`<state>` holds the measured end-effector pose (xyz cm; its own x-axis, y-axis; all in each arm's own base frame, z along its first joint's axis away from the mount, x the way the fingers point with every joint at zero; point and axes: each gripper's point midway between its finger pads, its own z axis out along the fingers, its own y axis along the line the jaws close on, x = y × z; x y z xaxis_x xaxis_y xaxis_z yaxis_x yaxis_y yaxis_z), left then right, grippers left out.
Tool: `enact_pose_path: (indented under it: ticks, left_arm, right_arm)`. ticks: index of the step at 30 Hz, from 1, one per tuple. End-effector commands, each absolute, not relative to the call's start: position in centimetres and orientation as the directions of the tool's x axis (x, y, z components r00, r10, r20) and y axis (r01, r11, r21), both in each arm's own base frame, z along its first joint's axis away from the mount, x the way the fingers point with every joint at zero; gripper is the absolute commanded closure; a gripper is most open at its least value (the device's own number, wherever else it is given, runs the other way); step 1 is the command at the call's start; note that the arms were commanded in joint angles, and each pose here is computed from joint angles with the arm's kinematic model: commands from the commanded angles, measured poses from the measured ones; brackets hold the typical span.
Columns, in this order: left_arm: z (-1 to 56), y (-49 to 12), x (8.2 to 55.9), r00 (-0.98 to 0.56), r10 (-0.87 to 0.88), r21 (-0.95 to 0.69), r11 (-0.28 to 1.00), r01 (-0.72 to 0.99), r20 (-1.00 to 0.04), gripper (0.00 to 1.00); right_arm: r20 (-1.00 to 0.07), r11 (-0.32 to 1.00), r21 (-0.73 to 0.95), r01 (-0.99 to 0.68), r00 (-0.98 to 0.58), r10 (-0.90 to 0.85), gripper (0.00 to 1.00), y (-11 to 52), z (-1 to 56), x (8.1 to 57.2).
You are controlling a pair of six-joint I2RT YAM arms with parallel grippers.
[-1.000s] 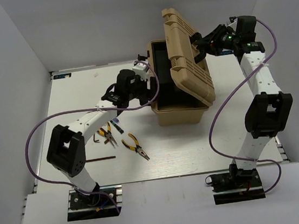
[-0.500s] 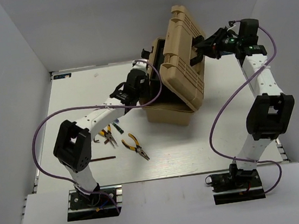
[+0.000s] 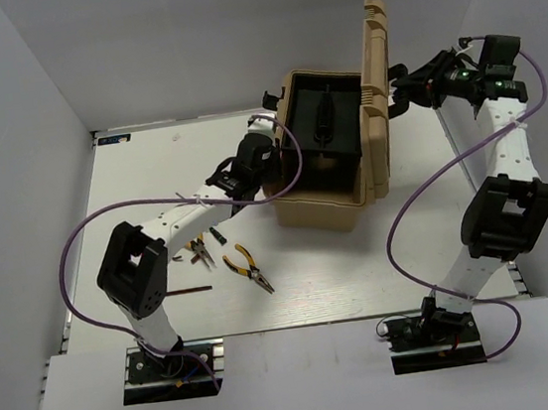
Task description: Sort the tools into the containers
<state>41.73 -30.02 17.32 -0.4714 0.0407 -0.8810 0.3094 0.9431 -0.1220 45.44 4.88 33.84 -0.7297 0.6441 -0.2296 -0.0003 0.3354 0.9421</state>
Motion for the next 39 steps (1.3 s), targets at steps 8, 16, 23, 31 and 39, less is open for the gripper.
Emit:
enact_pose_path:
  ticks: [8,16,23,31,39]
  left_arm:
    - [15.1,-25.5,37.6,-0.571,0.004,-0.115,0.978,0.172,-0.821,0.91]
    - [15.1,-23.6,37.0,-0.568,-0.056,-0.144,0.983,0.112,-0.821,0.93]
    - [14.8,-23.4,36.7,-0.570,-0.064,-0.151,0.983,0.107,-0.819,0.93]
    - [14.8,-23.4,36.7,-0.570,-0.064,-0.151,0.983,0.107,-0.819,0.93]
    - [14.6,-23.7,36.8,-0.574,-0.072,-0.163,0.981,0.108,-0.815,0.93]
  right_arm:
    - [-0.680,0.710,0.679,-0.189,-0.527,0.510,1.00,-0.1,41.0,41.2]
    - [-0.661,0.675,0.698,-0.238,-0.577,0.480,1.00,-0.1,38.4,40.7]
    - [-0.656,0.648,0.711,-0.273,-0.590,0.471,1.00,-0.6,34.8,40.2]
    - [-0.677,0.648,0.692,-0.317,-0.598,0.430,0.39,-0.6,34.7,38.7]
    - [-0.778,0.725,0.575,-0.378,-0.527,0.342,0.37,-0.4,36.6,35.5]
